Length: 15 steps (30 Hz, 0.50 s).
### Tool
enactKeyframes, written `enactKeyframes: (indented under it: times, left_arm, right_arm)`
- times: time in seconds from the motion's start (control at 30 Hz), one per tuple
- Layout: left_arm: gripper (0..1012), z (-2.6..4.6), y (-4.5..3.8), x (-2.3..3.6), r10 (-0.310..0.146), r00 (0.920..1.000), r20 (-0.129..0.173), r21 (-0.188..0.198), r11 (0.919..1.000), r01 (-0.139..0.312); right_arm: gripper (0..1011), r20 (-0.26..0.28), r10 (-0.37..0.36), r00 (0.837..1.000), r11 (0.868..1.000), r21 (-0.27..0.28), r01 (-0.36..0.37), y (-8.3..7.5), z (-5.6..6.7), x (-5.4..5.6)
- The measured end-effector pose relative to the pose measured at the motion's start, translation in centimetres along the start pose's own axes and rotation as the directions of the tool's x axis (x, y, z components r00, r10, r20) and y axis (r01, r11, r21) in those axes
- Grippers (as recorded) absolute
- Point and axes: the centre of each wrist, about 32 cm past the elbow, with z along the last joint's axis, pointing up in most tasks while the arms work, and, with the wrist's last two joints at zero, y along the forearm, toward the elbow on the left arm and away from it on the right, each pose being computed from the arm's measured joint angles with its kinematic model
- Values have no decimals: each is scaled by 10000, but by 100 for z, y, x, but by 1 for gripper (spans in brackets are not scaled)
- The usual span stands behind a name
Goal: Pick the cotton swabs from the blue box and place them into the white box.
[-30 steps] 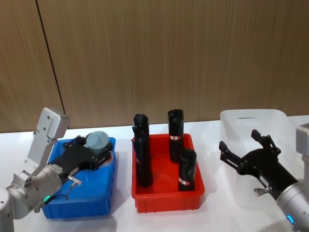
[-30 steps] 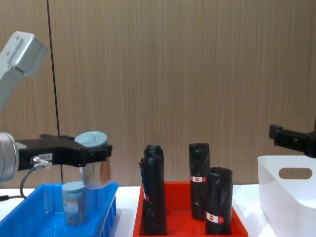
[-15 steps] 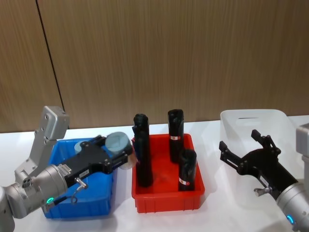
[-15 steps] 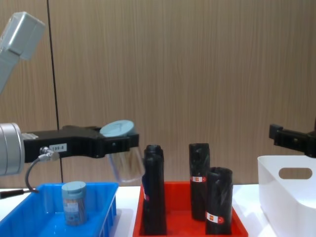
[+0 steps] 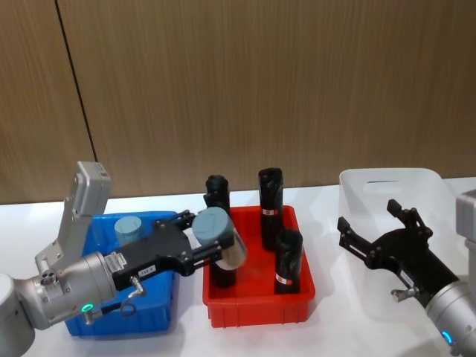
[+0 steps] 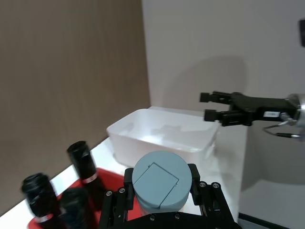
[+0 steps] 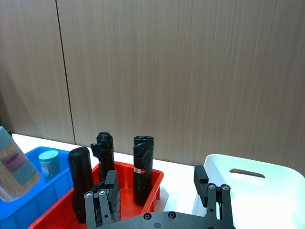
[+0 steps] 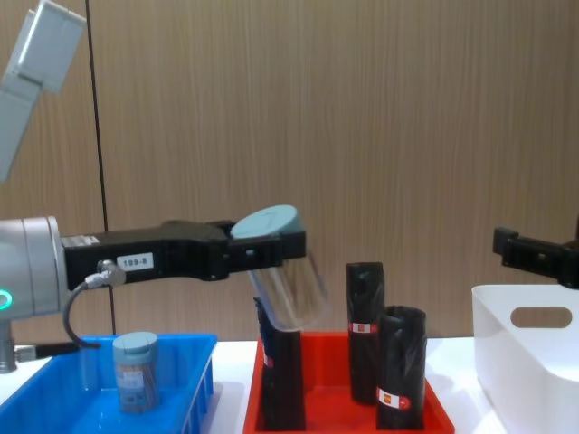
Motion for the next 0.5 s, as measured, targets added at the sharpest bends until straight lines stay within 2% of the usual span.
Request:
enactKeyframes:
  times: [0.07,0.17,0.3,0.4,0.5]
  left_arm:
    - [669,-3,-14,12,-241,9997,-24,-43,9997,241]
    - [669,-11,-56,48,-916,9958,-60,-183,9956,914]
    - [669,-17,-88,73,-1399,9901,-66,-287,9898,1396]
    - [669,-25,-130,111,-1994,9799,-56,-408,9791,1990]
    - [668,-31,-153,131,-2281,9736,-49,-461,9727,2276]
  right_arm:
    - [1002,0,0,10000,10000,0,0,0,0,0]
    - [1002,0,0,10000,10000,-1,0,0,0,0]
    - [1002,0,-1,10000,10000,-1,1,0,0,0]
    - [1002,0,-1,10000,10000,0,1,0,0,0]
    - [1002,0,1,10000,10000,-1,-1,0,0,0]
